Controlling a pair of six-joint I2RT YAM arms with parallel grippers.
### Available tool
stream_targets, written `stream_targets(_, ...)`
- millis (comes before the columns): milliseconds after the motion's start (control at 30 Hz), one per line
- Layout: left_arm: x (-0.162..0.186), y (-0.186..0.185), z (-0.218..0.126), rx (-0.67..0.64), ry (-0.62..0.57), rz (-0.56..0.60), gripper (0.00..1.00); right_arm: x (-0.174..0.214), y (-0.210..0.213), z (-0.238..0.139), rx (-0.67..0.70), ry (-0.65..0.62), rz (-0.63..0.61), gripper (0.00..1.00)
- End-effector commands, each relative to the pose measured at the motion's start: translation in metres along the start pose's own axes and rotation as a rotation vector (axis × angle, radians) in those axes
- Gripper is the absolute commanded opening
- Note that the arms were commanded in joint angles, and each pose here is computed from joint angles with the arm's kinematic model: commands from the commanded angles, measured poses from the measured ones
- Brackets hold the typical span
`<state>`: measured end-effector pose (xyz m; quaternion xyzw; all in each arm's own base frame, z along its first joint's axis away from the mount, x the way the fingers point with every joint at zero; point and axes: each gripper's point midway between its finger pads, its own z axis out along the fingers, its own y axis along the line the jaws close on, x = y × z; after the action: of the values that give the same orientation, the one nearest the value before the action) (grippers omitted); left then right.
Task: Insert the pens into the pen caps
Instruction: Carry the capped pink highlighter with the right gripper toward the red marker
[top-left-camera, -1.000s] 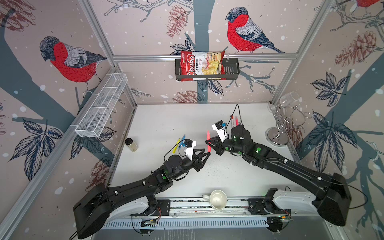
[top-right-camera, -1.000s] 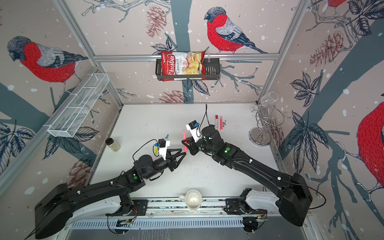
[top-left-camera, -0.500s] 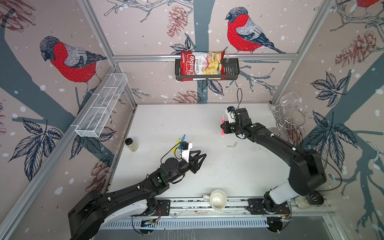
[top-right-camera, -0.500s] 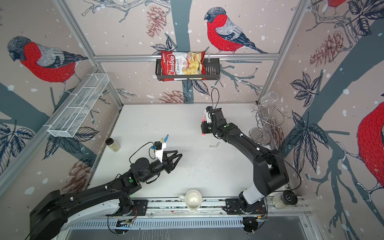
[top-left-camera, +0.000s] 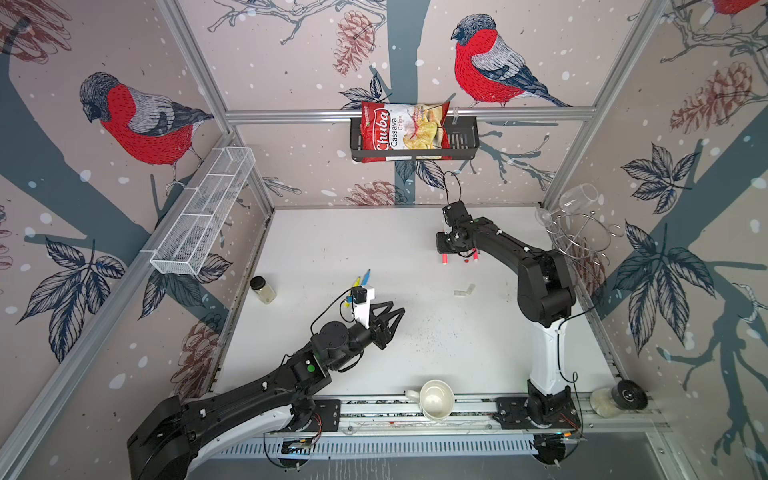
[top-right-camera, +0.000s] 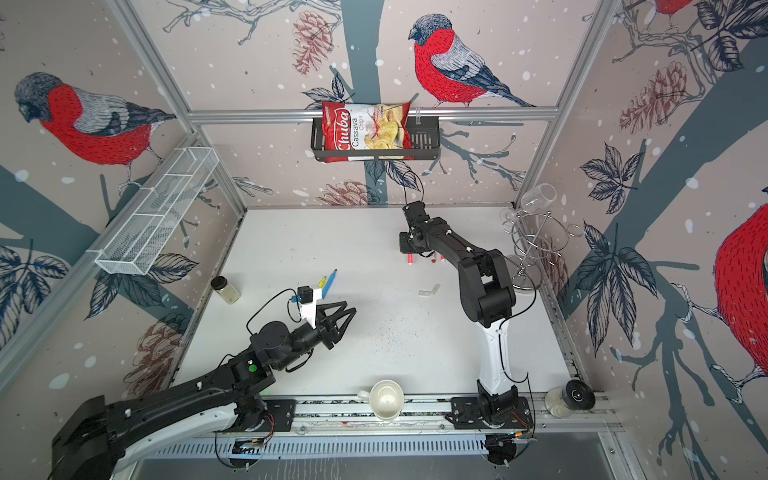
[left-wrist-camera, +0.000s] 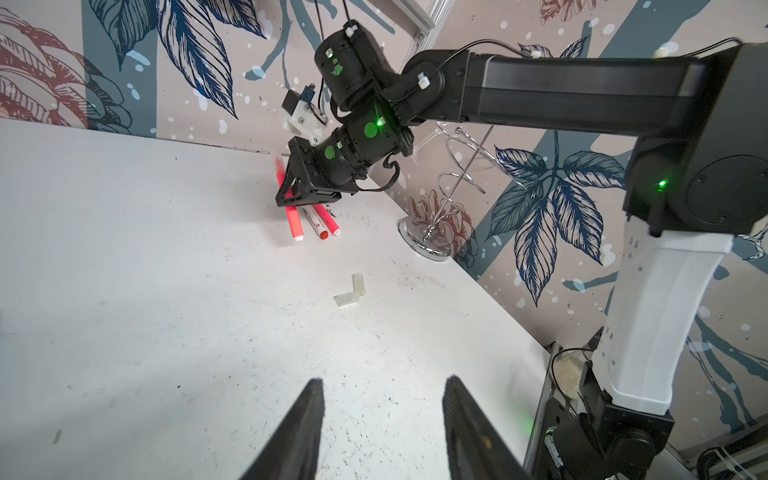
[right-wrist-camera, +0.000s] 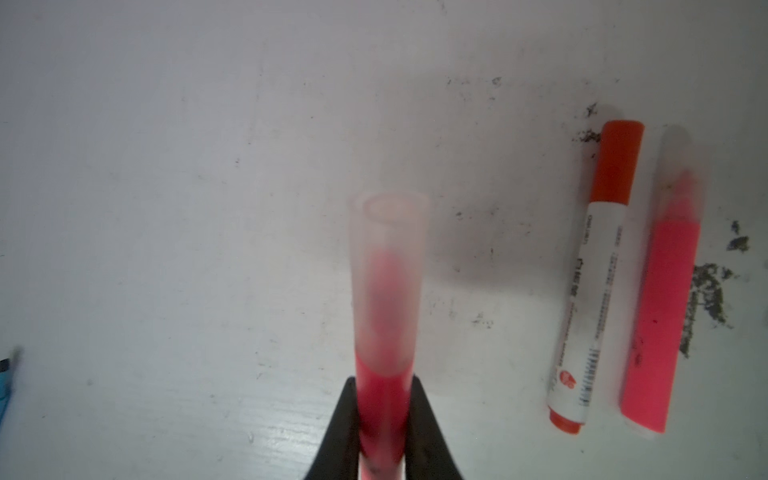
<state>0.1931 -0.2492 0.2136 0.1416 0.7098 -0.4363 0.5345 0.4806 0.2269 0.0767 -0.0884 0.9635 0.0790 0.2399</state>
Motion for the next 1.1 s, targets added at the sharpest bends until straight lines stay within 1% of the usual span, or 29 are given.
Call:
stream_targets(0,0.0,0.004,-0.004,-0.018,-0.008,-0.002,0.48,0.006,-0.018,0.007,0.104,0.049,-0.022,0.05)
stream_targets(233,-0.001,0.003,-0.006,-0.012,-0.011,-0.006,0.48,-0.002,-0.033,0.023,0.179,0.073,-0.032,0.06)
stream_targets(467,-0.003,0.002,-0.009,-0.012,-0.017,-0.005,0.48,-0.009,-0.054,0.031,0.222,0.07,-0.001,0.08)
stream_targets(667,-0.005,0.003,-0.011,-0.015,-0.027,-0.008,0.48,-0.01,-0.064,0.033,0.231,0.071,0.016,0.09)
stream_targets(900,-0.008,-0.001,-0.008,-0.004,-0.033,-0.009,0.48,-0.014,-0.073,0.031,0.271,0.055,0.023,0.09)
stream_targets(1067,-0.011,-0.003,-0.006,0.0,-0.035,-0.005,0.48,-0.016,-0.077,0.029,0.287,0.049,0.029,0.14)
